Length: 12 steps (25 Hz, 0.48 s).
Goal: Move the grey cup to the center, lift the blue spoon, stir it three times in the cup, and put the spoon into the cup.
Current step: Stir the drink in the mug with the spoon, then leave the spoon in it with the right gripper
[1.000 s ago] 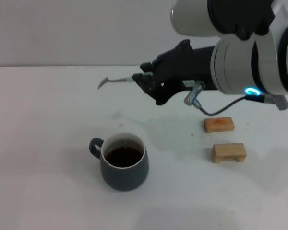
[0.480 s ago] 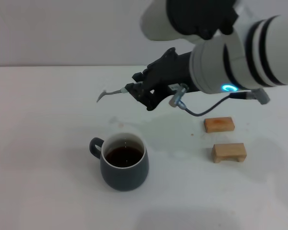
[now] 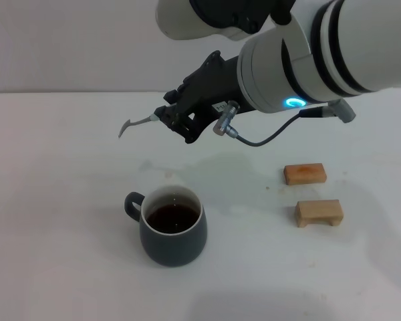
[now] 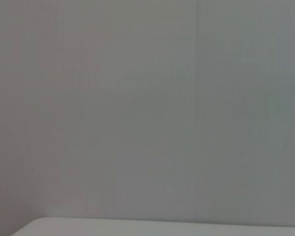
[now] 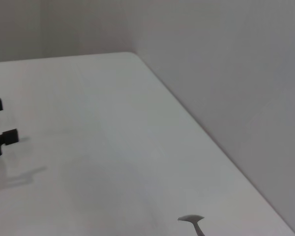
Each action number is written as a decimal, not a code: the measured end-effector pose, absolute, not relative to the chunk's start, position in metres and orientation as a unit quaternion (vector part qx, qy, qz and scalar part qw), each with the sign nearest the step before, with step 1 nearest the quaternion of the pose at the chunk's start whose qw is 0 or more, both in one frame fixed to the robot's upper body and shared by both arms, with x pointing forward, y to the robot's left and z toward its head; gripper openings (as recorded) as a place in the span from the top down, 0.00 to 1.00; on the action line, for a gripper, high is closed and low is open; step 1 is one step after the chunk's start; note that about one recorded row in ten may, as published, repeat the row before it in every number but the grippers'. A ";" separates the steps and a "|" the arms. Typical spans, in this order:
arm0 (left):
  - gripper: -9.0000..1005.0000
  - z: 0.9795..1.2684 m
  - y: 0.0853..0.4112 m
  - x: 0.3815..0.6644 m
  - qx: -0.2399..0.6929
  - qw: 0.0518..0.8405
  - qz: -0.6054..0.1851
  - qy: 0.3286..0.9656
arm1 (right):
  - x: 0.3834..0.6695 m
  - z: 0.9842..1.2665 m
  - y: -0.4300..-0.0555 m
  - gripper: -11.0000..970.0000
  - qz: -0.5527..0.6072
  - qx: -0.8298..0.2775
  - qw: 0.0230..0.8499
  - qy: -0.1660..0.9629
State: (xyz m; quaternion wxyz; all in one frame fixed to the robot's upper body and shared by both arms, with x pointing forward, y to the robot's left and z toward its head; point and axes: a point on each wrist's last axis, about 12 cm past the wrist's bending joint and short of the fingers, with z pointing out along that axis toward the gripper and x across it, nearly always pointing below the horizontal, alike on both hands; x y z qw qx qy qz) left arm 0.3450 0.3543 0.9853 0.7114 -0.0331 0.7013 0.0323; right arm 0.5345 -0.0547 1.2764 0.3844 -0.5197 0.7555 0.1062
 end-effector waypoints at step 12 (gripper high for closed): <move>0.14 0.985 0.356 0.344 -0.038 0.709 0.031 0.704 | 0.517 1.292 -0.057 0.78 0.134 -0.518 0.368 0.760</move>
